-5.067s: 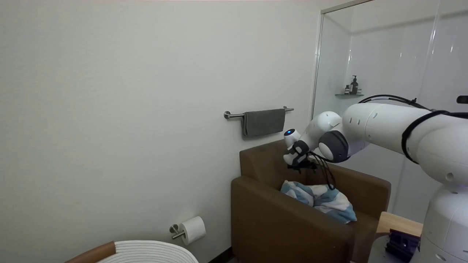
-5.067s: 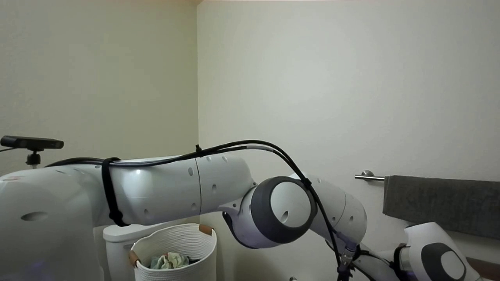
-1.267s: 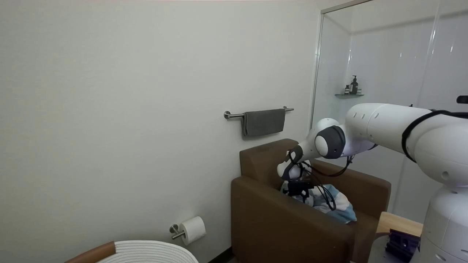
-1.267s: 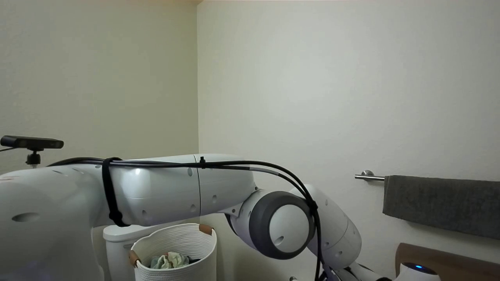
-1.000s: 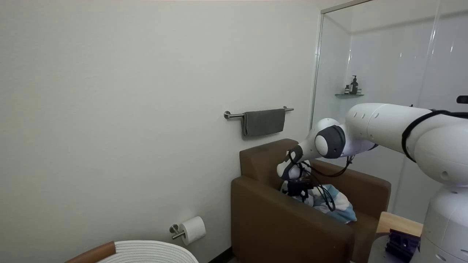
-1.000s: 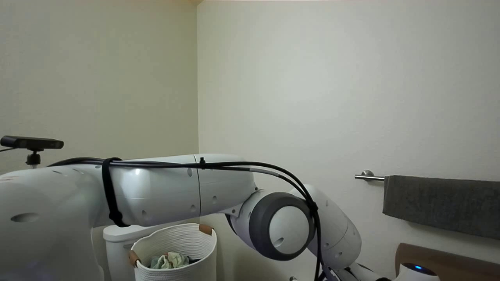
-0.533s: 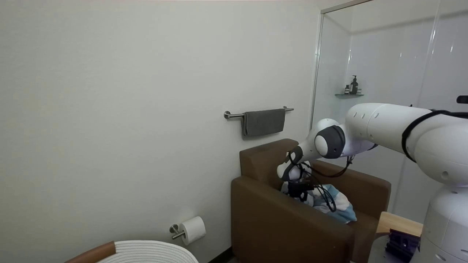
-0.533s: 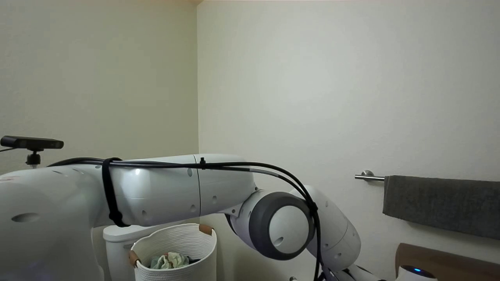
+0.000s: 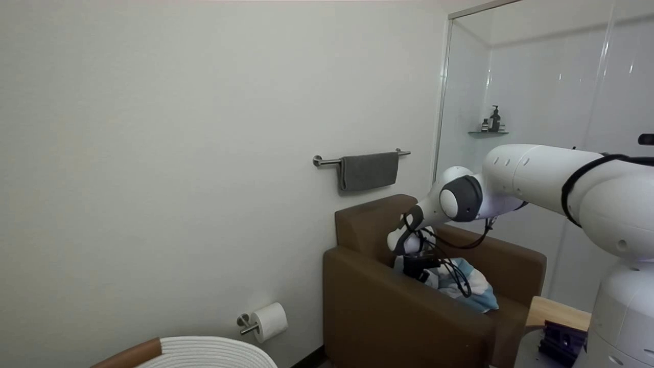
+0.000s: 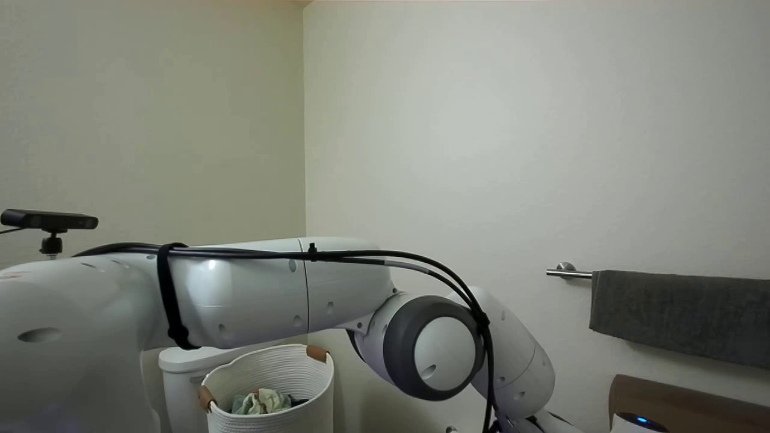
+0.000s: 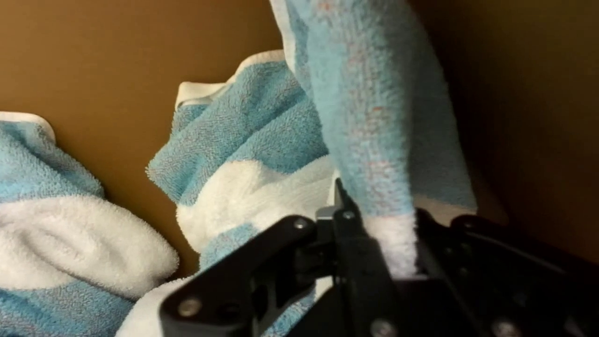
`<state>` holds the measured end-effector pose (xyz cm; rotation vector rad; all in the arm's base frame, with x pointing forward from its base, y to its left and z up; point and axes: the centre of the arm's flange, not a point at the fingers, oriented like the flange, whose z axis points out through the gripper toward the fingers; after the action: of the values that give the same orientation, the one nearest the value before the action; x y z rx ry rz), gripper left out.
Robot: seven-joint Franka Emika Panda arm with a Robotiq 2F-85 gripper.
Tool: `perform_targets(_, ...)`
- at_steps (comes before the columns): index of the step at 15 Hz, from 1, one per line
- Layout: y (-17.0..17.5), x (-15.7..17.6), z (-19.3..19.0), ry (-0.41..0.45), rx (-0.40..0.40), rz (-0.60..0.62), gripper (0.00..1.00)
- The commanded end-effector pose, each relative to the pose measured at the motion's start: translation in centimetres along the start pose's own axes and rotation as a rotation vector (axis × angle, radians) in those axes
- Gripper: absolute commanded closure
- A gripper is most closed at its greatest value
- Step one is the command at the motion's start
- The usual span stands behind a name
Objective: Put the towels in the laundry hamper
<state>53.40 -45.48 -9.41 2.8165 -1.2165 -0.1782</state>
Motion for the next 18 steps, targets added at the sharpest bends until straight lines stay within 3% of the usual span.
perform_targets(1, 0.2, 1.6, 1.7, -0.095, 0.045, -0.131, 0.94)
perform_targets(5, 0.7, 0.9, 0.2, -0.208, 0.093, -0.254, 0.91)
perform_targets(8, 1.0, 0.2, -3.6, -0.247, 0.100, -0.316, 0.90)
perform_targets(13, 0.5, -0.7, -13.8, -0.280, 0.175, -0.446, 0.89)
perform_targets(18, -2.6, -1.9, -24.3, -0.284, 0.210, -0.536, 0.89)
